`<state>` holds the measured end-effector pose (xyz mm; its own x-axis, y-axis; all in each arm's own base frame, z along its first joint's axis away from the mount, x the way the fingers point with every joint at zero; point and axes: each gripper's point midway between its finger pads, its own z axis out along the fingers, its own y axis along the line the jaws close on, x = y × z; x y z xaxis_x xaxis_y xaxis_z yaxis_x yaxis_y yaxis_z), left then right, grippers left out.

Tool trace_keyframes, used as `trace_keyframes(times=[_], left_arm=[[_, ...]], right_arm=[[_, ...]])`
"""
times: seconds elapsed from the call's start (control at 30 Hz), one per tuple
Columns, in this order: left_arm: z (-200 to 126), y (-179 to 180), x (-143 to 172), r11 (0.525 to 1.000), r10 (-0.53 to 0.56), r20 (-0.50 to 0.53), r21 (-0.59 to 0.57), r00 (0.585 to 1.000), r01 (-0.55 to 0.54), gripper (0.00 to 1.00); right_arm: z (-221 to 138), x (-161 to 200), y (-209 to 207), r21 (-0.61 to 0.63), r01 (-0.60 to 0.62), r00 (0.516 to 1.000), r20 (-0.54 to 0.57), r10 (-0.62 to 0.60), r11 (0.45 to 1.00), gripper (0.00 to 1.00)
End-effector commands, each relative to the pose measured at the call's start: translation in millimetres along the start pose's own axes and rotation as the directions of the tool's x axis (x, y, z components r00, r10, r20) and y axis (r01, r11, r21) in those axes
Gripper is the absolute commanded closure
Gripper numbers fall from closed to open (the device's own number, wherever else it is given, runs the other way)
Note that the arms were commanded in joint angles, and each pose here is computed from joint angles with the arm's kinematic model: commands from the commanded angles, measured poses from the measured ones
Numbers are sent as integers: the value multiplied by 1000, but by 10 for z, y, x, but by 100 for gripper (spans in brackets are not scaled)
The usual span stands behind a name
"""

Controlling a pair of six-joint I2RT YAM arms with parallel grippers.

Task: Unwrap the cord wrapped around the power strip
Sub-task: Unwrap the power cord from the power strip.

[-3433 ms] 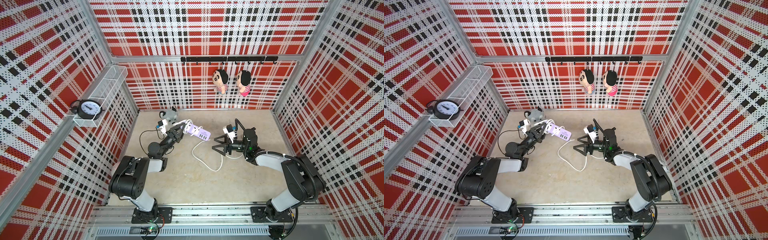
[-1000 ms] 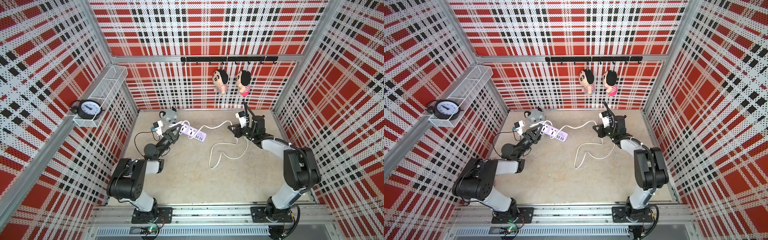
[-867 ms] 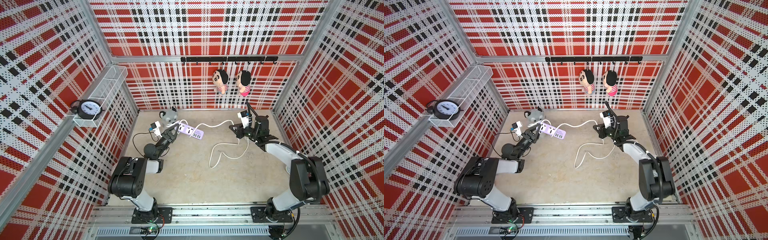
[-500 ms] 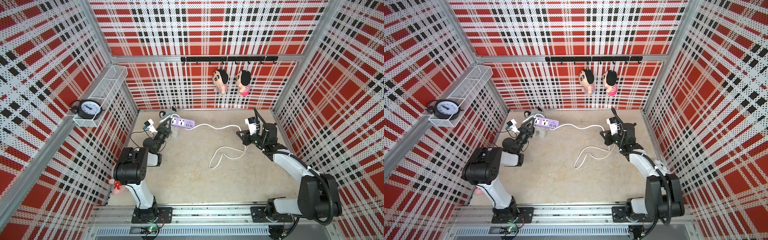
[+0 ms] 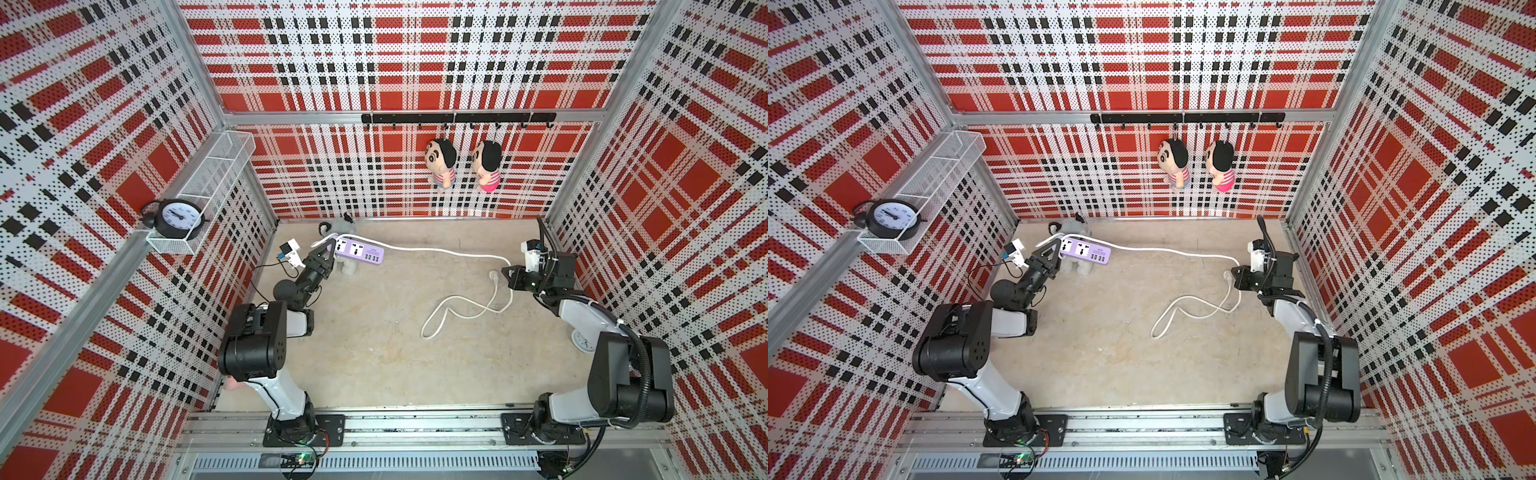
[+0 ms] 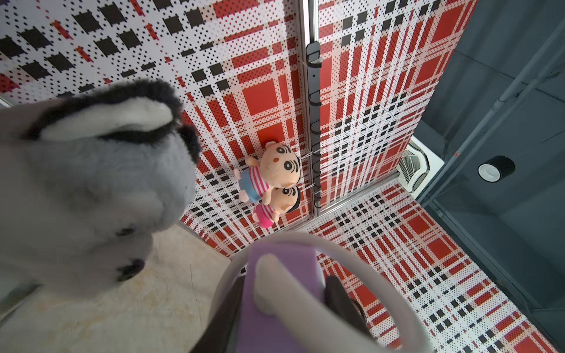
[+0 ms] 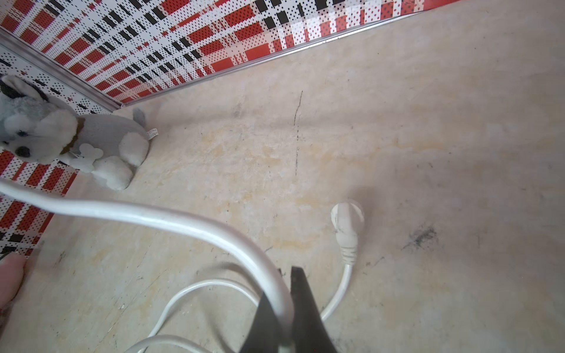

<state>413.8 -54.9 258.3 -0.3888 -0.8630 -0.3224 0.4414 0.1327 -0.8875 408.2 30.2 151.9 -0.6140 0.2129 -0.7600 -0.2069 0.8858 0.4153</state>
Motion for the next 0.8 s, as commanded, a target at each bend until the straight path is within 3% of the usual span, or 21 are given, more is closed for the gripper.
trace_keyframes(times=[0.0, 0.07, 0.2, 0.27, 0.4, 0.47, 0.57, 0.77], left_arm=[[-25, -465, -6, 983, 116, 16, 142, 993, -117, 100], [55, -428, 181, 984, 129, -41, 127, 991, -123, 100], [250, -391, 510, 980, 183, -140, 104, 973, -170, 100], [348, -412, 657, 976, 208, -187, 106, 960, -191, 100], [480, -480, 849, 960, 278, -252, 105, 927, -259, 100], [511, -517, 917, 947, 321, -276, 107, 906, -303, 100], [554, -581, 1002, 934, 358, -312, 124, 880, -336, 100], [633, -739, 1288, 921, 389, -427, 207, 817, -330, 100]], right_arm=[[-73, -116, -9, -19, -31, 999, 10, 31, 999, 79], [-103, -120, 101, -59, -15, 1000, -2, 15, 998, 54], [-171, -111, 393, -145, 39, 999, -29, -43, 989, 25], [-196, -103, 599, -191, 88, 994, -45, -98, 978, 19], [-320, -182, 1127, -360, 135, 989, -11, -148, 923, 16], [-365, -201, 1471, -493, 115, 991, -2, -133, 863, 19], [-317, -48, 1982, -608, 147, 978, -31, -208, 781, 17], [-302, 194, 2602, -831, 85, 965, -70, -254, 550, 3]])
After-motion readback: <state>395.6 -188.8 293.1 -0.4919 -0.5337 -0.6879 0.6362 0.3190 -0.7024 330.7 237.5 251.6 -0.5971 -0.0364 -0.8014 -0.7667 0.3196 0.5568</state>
